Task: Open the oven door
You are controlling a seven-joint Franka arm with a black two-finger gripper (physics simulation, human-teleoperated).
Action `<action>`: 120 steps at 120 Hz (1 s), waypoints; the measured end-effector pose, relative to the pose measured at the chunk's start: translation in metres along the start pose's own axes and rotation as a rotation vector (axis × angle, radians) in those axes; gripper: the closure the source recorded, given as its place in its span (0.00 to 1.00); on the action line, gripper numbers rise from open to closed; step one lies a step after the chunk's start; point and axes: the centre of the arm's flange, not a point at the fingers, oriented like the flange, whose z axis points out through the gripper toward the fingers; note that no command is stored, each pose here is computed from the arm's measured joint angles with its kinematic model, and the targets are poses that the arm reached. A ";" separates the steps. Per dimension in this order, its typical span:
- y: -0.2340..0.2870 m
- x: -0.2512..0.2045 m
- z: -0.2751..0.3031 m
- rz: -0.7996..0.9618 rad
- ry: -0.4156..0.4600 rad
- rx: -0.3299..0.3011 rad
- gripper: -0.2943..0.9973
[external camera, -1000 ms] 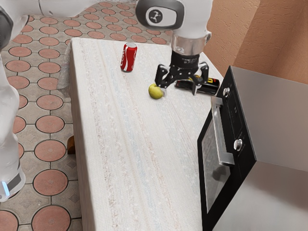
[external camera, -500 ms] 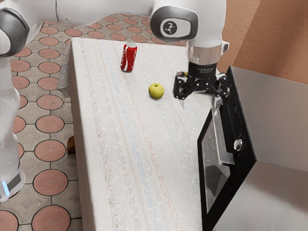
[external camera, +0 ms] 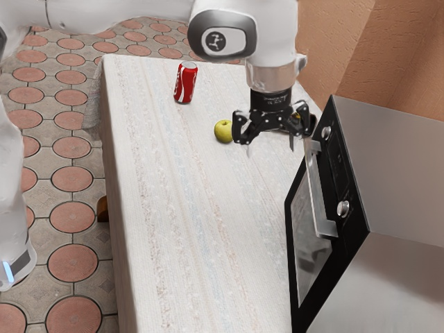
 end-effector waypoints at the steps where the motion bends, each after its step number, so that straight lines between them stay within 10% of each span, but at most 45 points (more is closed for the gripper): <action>1: -0.005 -0.008 -0.001 0.015 -0.002 -0.002 0.23; 40: -0.025 -0.084 0.000 0.146 -0.021 -0.058 0.23; 120: 0.016 -0.068 0.031 0.133 -0.040 -0.076 0.23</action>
